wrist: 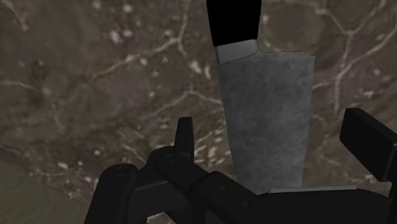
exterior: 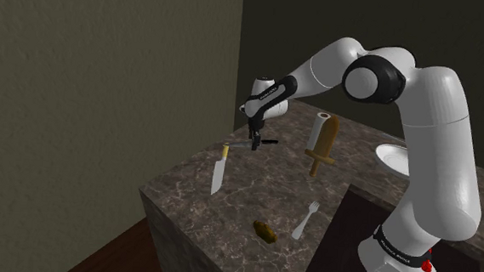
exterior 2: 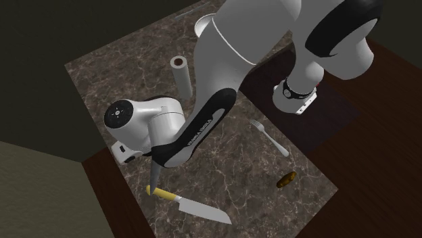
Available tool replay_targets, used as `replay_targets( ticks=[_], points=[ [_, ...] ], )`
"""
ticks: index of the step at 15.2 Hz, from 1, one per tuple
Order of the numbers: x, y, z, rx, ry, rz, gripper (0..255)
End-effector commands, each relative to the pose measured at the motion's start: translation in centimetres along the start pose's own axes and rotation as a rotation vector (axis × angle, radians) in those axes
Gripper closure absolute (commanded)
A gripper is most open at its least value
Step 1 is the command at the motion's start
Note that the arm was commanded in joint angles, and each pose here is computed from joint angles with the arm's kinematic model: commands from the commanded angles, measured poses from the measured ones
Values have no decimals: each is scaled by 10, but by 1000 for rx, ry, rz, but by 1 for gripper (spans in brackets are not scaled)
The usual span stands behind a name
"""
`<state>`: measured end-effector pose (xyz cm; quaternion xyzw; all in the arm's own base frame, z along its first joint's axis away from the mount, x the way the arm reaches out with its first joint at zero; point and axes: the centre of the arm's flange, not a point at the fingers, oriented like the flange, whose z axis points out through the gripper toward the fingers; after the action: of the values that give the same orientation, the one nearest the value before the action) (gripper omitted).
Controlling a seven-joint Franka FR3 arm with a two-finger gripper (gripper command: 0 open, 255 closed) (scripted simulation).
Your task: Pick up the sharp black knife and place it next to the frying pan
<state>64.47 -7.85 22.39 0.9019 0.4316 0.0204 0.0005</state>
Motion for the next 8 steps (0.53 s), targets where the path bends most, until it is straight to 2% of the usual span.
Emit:
replay_targets(
  ticks=[1,3,4,8],
  points=[
    [0,0,0,0,0,0,0],
    [0,0,0,0,0,0,0],
    [0,0,0,0,0,0,255],
    [0,0,0,0,0,0,255]
  ],
)
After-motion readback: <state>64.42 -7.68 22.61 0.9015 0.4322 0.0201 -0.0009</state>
